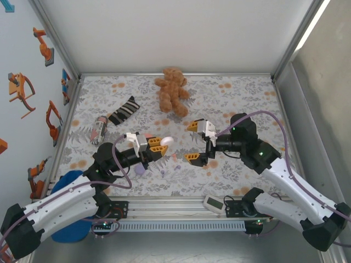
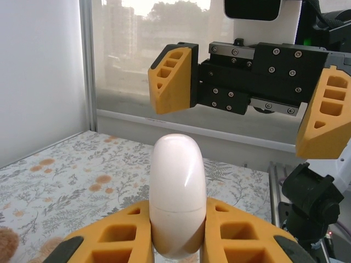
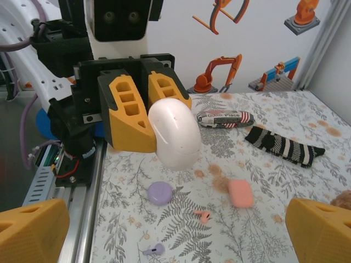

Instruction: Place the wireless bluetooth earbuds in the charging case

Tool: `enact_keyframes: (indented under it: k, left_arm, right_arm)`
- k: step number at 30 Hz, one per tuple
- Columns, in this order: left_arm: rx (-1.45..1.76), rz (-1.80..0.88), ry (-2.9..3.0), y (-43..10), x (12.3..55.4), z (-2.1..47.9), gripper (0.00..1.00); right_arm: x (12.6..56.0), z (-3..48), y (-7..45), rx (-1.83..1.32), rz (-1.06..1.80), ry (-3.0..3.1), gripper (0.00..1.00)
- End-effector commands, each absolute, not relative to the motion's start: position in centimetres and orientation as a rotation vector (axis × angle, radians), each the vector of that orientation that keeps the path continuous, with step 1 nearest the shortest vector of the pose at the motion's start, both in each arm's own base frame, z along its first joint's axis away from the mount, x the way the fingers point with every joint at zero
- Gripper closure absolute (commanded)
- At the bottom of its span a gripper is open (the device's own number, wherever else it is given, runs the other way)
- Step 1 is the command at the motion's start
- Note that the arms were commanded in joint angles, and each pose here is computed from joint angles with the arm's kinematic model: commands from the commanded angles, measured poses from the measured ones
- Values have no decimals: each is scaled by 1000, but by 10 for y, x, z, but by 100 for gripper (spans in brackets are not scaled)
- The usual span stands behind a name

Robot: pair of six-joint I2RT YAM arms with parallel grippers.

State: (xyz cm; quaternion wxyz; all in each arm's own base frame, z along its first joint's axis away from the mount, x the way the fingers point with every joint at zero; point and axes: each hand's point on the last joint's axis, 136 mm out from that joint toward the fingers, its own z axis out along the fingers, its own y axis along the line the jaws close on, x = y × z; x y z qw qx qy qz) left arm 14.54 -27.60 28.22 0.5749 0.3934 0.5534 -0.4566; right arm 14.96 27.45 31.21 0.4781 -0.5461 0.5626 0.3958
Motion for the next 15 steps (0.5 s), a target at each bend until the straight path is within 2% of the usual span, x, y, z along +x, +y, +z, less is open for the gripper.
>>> enact_keyframes:
  k: [1,15]
  left_arm:
    - [928,-1056,1272,-273,143,285,100]
    - [957,-1070,1225,-274,136,293,100]
  right_arm:
    - [143,322,276,-1363,977,1276,1]
    - [136,334,289,-1424,1077,1184,9]
